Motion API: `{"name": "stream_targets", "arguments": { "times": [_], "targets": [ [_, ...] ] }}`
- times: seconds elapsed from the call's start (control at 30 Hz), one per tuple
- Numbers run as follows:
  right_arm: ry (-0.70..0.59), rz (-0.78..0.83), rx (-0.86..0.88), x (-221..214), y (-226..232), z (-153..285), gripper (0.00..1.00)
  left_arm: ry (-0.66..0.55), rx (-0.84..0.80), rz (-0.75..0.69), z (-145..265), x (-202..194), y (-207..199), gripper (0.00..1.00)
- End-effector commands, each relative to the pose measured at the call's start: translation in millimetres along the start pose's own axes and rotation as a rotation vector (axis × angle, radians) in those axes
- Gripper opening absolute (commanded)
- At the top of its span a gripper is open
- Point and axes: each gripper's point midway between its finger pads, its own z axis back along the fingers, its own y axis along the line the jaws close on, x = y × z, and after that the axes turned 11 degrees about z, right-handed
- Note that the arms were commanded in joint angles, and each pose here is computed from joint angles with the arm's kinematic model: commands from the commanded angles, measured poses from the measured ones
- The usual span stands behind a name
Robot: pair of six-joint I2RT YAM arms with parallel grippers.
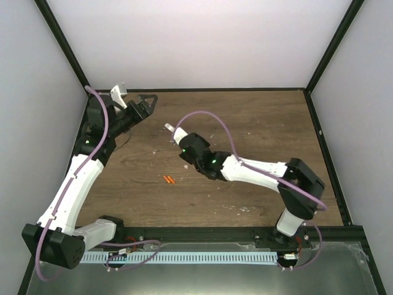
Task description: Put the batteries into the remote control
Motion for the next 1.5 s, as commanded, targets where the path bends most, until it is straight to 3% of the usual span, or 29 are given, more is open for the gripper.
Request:
{"name": "stream_targets", "arguments": {
  "times": [0.0, 0.2, 0.33, 0.8, 1.47],
  "targets": [
    [0.017, 0.051, -0.327, 19.4, -46.5, 4.9, 0.01, 0.029, 0.124, 0.189, -0.3, -19.1, 27.7, 0.88],
    [-0.018, 0.059, -0.428, 26.9, -56.9, 9.1, 0.01, 0.004, 0.202, 0.225, 8.5, -26.1, 45.1, 0.89],
    [-0.077, 0.135, -0.476, 37.0, -52.8, 14.7, 0.01, 0.054, 0.187, 0.297, 1.3, -41.0, 52.8, 0.89],
    [-0.118, 0.230, -0.472, 43.5, -26.0, 13.6, 0.01, 0.122, 0.132, 0.421, -12.5, -57.8, 51.2, 0.88],
    [-0.150, 0.258, -0.541, 59.4, -24.7, 18.6, 0.01, 0.159, 0.157, 0.417, -21.4, -70.0, 54.6, 0.72]
  ]
}}
